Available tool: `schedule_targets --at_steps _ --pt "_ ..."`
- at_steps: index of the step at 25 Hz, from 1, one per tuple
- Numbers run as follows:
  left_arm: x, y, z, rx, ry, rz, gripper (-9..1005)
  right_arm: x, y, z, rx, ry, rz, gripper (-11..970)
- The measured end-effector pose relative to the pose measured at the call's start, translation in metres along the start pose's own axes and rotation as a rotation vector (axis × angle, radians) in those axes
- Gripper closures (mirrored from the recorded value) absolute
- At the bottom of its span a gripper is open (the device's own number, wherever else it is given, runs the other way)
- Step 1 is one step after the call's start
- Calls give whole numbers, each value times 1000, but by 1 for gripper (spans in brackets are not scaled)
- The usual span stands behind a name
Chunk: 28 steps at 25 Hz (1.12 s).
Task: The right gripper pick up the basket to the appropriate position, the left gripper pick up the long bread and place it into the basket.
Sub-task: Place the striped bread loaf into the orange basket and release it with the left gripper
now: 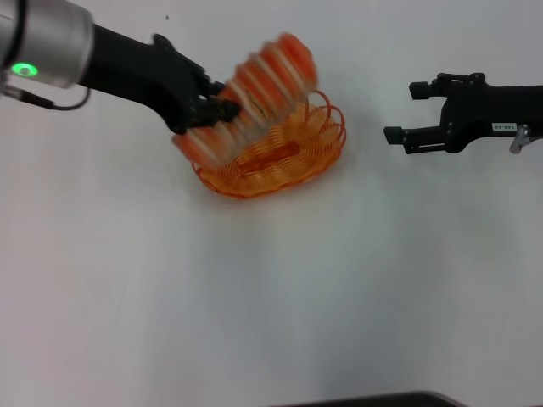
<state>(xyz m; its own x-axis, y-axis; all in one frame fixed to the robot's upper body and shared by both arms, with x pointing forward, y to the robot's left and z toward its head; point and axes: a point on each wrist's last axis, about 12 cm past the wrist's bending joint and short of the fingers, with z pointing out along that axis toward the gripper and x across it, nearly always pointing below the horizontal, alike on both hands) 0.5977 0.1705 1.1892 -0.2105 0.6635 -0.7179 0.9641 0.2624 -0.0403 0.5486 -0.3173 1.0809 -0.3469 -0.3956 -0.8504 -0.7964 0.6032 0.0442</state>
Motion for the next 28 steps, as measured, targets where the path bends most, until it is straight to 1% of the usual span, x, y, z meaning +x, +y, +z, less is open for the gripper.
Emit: schedule_targets --at_steps 3,6,10,17,18,20,24,28 --pt "0 -3 25 -1 30 23 779 0 0 0 -1 0 1 59" --pt "4 -3 46 -23 46 22 791 0 0 0 -1 0 1 59" --pt "6 -3 55 -39 52 24 823 1 1 0 -1 1 4 59" --pt "10 -3 56 -44 52 4 809 3 1 -1 0 2 7 59" --pt "12 -2 55 -64 38 -21 804 3 1 -1 0 2 7 59" --pt "14 -1 54 -76 26 -32 795 2 1 -1 -1 2 6 59" --pt "19 0 50 -103 4 -50 658 2 1 0 -2 2 5 59" --pt "23 -3 46 -85 -13 -70 548 2 1 -1 -1 1 5 58"
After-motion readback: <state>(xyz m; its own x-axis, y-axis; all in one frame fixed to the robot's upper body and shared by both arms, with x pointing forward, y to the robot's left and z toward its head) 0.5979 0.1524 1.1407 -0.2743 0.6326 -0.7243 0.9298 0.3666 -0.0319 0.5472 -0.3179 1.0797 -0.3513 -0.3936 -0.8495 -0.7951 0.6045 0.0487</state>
